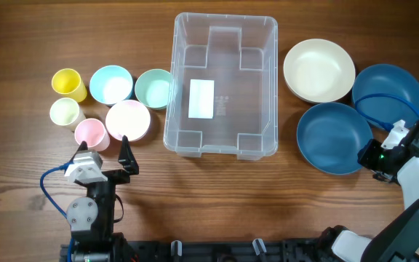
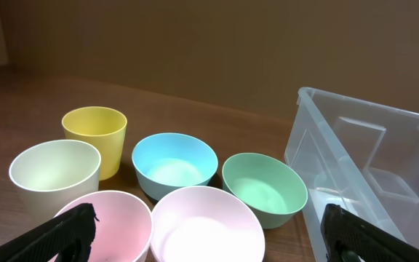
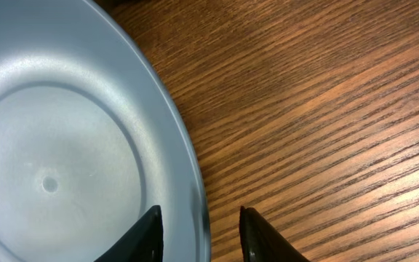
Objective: Pack container
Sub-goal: 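Move the right gripper to the rim of the front teal bowl and grasp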
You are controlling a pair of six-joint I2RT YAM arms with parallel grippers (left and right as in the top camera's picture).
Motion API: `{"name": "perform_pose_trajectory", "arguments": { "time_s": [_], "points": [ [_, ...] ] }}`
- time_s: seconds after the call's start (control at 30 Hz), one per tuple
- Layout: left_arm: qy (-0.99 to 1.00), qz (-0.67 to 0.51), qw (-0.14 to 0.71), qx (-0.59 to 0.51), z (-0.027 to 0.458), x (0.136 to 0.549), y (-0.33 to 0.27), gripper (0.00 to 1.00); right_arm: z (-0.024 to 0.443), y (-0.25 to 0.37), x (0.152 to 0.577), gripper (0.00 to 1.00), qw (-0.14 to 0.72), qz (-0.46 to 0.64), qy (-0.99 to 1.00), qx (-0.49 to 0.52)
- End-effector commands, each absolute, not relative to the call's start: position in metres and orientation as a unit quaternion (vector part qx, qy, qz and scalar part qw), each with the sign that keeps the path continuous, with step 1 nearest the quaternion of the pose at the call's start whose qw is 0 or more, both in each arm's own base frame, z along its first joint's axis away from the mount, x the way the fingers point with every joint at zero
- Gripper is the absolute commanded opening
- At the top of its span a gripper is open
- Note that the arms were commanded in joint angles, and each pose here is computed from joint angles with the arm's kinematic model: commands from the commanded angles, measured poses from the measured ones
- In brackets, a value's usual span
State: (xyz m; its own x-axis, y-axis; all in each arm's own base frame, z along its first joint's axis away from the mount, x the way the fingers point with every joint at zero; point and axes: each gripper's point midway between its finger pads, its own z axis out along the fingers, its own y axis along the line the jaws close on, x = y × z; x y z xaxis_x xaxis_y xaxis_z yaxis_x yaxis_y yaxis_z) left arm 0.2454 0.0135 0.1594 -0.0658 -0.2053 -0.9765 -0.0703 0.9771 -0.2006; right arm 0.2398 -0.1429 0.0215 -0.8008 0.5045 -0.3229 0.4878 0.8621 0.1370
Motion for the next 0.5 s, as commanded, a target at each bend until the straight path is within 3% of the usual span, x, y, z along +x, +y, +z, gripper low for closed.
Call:
{"name": "perform_pose_trajectory", "arguments": {
  "time_s": [0.0,0.37,0.47],
  "points": [
    [0.729,-0.048,0.677,-0.082,0.1573,0.2456,0.0105,1.0,0.0231,-0.1473,0.2427,0.31,0.176,0.015,0.949,0.261],
    [0.729,-0.048,0.677,-0.082,0.1573,0.2456,0.0105,1.0,0.0224,-0.147,0.2423,0.25,0.176,0.015,0.949,0.262],
    [0.729,-0.048,0.677,-0.082,0.1573,0.2456,0.0105,1.0,0.0222,-0.147,0.2423,0.18,0.175,0.015,0.949,0.262]
  ]
}}
